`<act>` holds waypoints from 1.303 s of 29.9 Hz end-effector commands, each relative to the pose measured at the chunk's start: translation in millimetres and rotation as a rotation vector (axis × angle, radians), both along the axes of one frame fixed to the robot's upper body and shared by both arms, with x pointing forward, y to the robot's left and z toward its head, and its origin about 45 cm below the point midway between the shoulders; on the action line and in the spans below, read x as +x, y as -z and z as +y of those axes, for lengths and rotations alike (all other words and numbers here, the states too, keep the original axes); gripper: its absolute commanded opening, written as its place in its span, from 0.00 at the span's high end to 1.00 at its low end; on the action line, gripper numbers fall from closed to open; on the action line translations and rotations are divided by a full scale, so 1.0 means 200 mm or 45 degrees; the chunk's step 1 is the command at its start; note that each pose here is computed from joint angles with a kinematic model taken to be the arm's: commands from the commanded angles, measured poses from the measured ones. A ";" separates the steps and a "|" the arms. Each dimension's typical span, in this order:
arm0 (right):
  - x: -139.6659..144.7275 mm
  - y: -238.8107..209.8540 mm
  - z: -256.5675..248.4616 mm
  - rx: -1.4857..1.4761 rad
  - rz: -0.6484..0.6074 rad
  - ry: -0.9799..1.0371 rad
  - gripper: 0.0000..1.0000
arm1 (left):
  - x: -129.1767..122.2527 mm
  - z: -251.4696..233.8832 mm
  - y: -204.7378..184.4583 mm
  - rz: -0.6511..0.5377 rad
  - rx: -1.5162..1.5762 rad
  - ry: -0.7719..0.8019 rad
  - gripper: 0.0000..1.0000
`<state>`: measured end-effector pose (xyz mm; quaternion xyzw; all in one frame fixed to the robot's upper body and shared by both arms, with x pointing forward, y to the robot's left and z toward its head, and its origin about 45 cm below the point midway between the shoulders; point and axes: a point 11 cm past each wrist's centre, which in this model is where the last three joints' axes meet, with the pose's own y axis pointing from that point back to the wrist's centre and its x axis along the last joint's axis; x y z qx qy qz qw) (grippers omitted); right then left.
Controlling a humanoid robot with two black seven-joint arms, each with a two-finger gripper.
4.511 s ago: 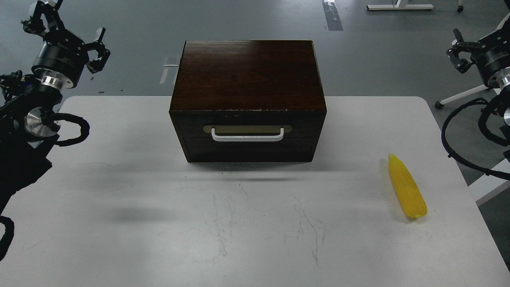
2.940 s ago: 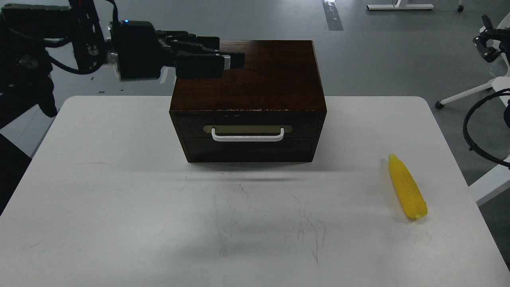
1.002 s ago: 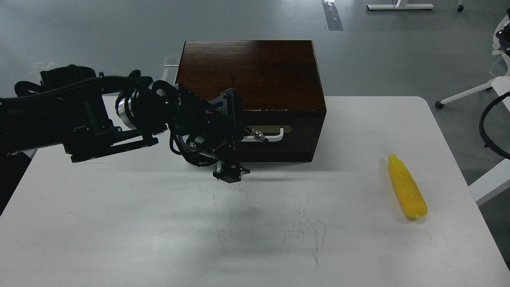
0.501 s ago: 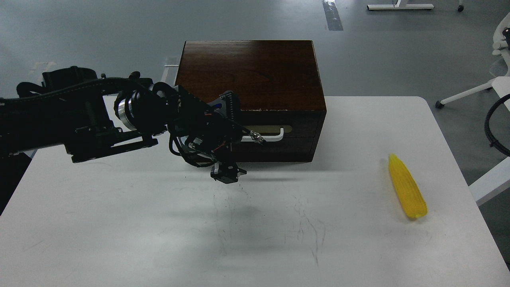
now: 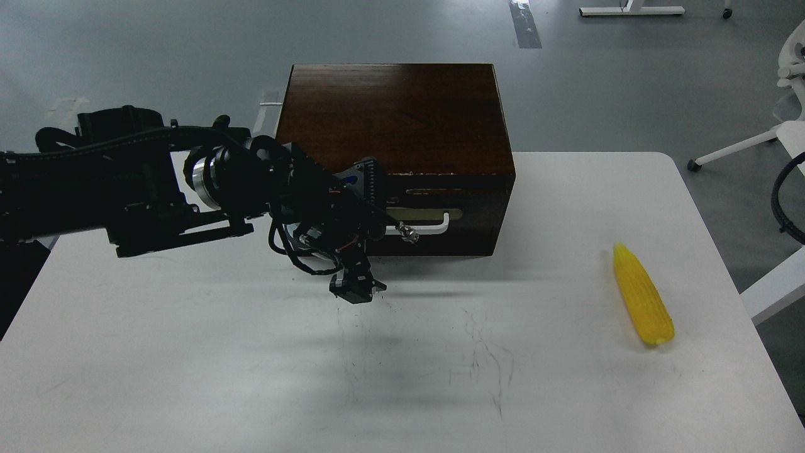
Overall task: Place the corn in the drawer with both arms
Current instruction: 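Pull the drawer toward the robot with the left gripper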
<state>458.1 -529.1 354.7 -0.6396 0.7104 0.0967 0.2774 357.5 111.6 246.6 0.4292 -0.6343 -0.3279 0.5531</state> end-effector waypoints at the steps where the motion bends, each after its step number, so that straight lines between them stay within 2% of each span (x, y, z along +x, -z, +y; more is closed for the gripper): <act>1: 0.00 0.00 -0.01 -0.003 0.001 0.002 0.00 | -0.03 -0.02 0.00 0.012 -0.007 0.024 0.03; 8: -0.01 -0.01 -0.03 -0.010 -0.002 0.012 0.00 | -0.08 -0.05 -0.01 0.032 -0.021 0.068 0.03; 39: -0.02 -0.02 -0.04 -0.014 -0.002 0.018 0.00 | -0.16 -0.12 -0.06 0.038 -0.043 0.149 0.03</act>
